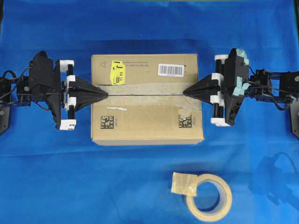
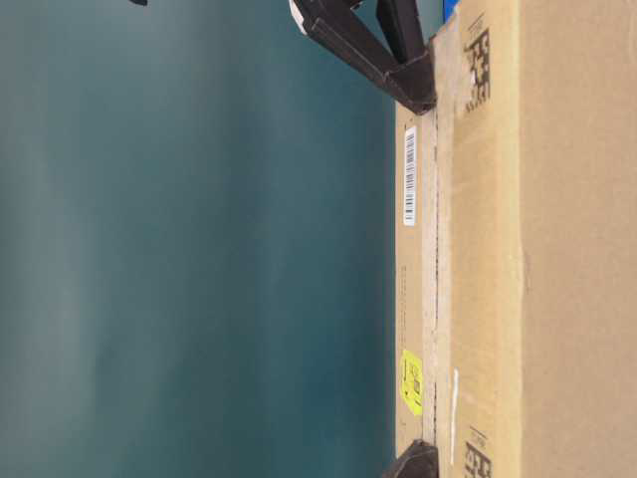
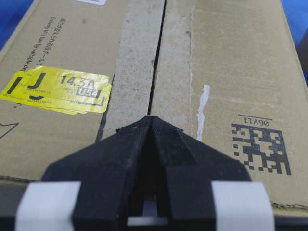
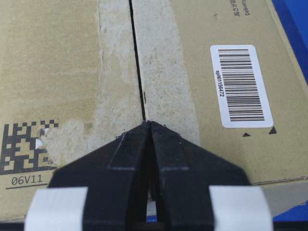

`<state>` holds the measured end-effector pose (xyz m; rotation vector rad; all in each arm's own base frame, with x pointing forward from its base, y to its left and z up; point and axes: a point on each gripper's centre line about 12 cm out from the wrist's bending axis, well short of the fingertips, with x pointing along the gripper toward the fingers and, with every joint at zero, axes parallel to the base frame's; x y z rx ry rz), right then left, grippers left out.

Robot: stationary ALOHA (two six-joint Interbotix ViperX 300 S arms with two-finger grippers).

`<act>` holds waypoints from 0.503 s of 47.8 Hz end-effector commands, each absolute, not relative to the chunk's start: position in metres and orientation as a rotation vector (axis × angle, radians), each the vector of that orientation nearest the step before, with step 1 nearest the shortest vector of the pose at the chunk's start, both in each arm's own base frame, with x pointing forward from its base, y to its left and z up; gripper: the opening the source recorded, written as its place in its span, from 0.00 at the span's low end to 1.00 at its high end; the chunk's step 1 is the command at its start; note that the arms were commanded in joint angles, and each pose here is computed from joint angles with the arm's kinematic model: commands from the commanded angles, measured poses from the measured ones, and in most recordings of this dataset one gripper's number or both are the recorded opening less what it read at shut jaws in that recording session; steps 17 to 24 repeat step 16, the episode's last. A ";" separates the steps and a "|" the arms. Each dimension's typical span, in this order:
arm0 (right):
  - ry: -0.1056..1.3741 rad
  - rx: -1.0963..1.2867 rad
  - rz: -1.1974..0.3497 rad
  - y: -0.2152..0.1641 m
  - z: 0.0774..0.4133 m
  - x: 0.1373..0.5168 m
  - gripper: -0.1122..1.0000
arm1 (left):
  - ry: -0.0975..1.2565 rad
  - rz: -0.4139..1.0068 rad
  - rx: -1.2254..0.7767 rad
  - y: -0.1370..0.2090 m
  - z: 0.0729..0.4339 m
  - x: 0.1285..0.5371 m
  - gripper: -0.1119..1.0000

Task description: Close the cardboard box.

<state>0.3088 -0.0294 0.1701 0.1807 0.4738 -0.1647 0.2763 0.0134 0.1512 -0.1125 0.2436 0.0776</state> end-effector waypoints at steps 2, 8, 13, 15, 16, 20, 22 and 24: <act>0.446 0.183 -0.167 -0.031 0.178 0.311 0.10 | 0.219 0.069 -0.108 0.012 0.157 0.279 0.10; 0.444 0.182 -0.167 -0.031 0.178 0.311 0.10 | 0.218 0.069 -0.108 0.012 0.157 0.280 0.10; 0.444 0.182 -0.167 -0.031 0.178 0.311 0.10 | 0.219 0.069 -0.108 0.012 0.157 0.280 0.10; 0.446 0.182 -0.167 -0.031 0.178 0.311 0.10 | 0.218 0.069 -0.108 0.012 0.157 0.280 0.10; 0.446 0.183 -0.167 -0.031 0.178 0.311 0.10 | 0.219 0.069 -0.108 0.012 0.157 0.279 0.10; 0.446 0.183 -0.167 -0.031 0.178 0.311 0.10 | 0.219 0.069 -0.108 0.012 0.157 0.279 0.10; 0.446 0.183 -0.167 -0.031 0.178 0.311 0.10 | 0.219 0.069 -0.108 0.012 0.157 0.279 0.10; 0.446 0.183 -0.167 -0.031 0.178 0.311 0.10 | 0.219 0.069 -0.108 0.012 0.157 0.279 0.10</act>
